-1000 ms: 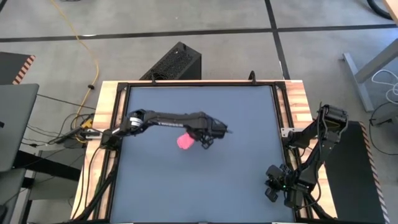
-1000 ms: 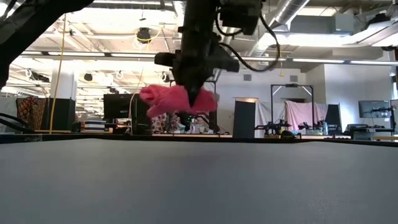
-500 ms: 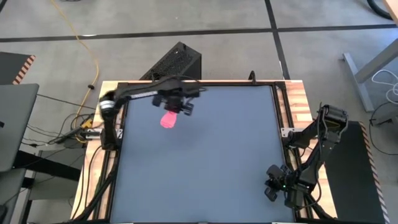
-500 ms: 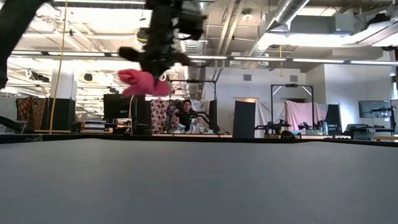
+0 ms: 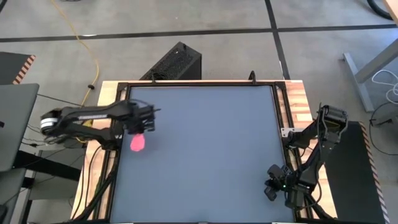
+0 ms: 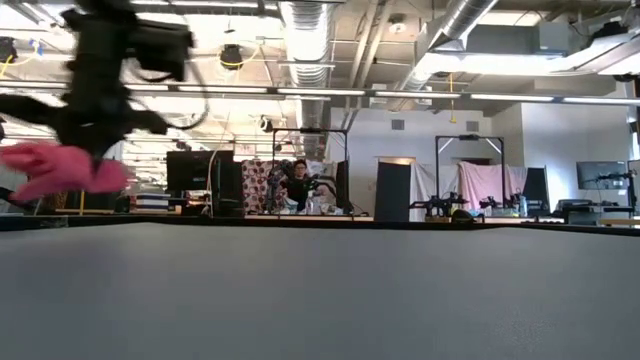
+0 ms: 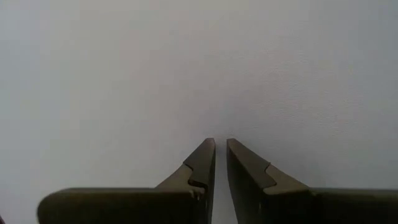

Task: Roll towel
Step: Move the pink towel to the left of the table

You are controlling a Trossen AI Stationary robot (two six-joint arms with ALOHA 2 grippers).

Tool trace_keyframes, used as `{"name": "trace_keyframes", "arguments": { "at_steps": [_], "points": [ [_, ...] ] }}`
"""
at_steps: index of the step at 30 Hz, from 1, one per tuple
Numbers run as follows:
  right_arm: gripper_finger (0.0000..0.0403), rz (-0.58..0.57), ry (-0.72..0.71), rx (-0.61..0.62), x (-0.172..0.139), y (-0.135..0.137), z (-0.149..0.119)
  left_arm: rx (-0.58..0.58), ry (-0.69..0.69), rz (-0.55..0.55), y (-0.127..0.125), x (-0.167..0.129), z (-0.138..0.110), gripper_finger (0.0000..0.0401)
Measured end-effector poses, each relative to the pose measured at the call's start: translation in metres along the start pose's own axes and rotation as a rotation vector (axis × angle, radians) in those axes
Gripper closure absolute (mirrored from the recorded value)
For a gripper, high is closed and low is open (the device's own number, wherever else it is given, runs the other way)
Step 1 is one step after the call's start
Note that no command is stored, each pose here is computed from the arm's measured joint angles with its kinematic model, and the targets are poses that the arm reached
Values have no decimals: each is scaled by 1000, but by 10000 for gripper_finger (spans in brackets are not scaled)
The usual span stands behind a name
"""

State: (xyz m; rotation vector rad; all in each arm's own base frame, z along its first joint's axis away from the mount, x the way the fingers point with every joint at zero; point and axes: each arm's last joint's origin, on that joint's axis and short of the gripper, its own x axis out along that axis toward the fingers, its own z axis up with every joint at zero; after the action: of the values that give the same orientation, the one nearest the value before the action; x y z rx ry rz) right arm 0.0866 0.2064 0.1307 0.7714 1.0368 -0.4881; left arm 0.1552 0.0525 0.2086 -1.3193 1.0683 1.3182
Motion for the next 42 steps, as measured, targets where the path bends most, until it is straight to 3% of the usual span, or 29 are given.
{"name": "trace_keyframes", "arguments": {
  "at_steps": [3,7,14,18,24,29,36,42],
  "points": [
    [335,-4,-5,-5,1,2,3,-23,1,-41,22,14,-12,386],
    [335,-6,-8,5,2,3,6,20,-17,-141,27,22,-20,385],
    [335,-22,20,57,4,5,9,79,-43,-40,24,44,-24,384],
    [335,-26,22,70,5,6,10,225,-62,-1,15,55,-25,376],
    [335,-40,40,86,6,7,13,528,-70,-50,-4,67,-29,317],
    [335,-40,39,93,6,7,13,673,-125,-63,-16,64,-30,252],
    [335,-41,41,90,6,7,12,674,-189,-44,-18,62,-28,173],
    [335,-41,41,89,6,7,12,619,-182,-47,-18,62,-28,141]
  ]
}}
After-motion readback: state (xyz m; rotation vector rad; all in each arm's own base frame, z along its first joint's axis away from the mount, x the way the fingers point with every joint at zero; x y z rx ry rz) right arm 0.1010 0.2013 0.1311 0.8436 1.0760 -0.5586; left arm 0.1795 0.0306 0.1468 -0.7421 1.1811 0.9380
